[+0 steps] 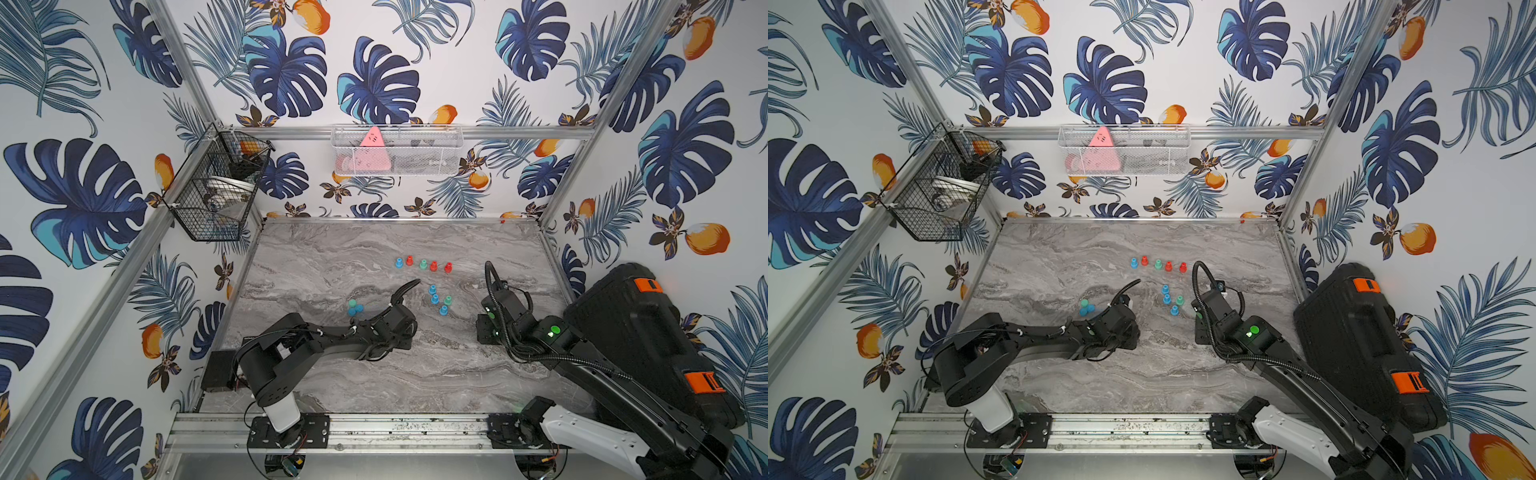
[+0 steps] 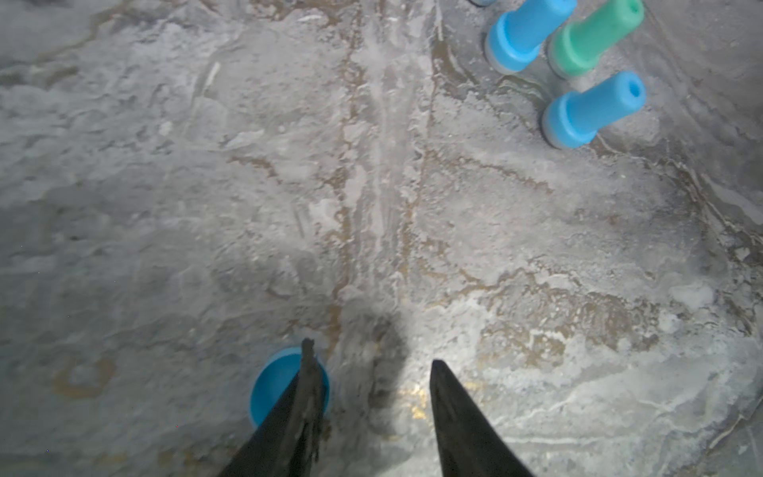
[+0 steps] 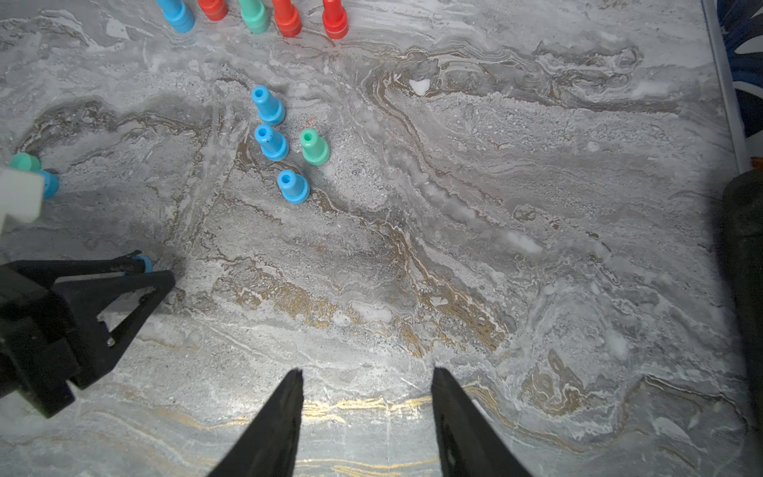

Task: Close the stamp cap
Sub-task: Move the cover to the center of the board.

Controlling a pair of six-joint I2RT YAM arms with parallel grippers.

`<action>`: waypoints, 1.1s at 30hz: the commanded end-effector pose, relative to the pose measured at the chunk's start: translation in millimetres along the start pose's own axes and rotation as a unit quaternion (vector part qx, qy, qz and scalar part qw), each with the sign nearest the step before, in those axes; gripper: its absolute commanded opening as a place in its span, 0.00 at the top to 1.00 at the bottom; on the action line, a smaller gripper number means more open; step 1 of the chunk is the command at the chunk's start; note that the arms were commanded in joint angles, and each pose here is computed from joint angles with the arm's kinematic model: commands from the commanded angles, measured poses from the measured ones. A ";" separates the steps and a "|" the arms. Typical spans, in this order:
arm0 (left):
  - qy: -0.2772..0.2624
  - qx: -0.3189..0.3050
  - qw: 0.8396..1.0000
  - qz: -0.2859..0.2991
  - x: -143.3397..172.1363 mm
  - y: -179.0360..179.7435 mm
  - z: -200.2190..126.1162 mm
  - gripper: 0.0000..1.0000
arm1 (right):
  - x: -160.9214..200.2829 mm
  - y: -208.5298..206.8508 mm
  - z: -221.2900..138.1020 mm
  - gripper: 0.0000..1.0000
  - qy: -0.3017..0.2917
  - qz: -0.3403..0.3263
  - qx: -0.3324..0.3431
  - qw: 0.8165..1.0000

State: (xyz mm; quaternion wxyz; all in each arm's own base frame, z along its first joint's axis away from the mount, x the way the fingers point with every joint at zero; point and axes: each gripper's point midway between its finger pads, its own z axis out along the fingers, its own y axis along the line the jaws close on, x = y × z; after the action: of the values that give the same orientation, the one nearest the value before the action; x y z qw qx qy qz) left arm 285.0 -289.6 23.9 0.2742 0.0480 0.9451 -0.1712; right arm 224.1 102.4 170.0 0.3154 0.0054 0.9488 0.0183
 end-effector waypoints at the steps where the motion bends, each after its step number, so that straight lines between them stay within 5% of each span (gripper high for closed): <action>1: 0.043 -0.014 0.999 0.000 21.3 2.0 5.2 0.52 | -3.1 0.5 -0.8 0.47 -0.009 0.006 -0.002 1.000; 18: 0.015 -0.015 0.999 0.039 -6.7 -24.2 -12.5 0.52 | -3.7 0.5 -1.1 0.47 -0.011 0.007 -0.002 1.000; 33: -0.072 0.022 0.995 0.062 -65.5 -56.5 -104.9 0.51 | -3.6 1.2 0.9 0.47 -0.009 0.006 0.000 1.000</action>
State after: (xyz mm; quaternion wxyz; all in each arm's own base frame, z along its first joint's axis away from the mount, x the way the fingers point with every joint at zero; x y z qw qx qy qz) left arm 278.8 -314.3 149.5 0.3425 0.0918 0.9144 -0.1953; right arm 224.0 102.3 169.2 0.3149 0.0052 0.9489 0.0178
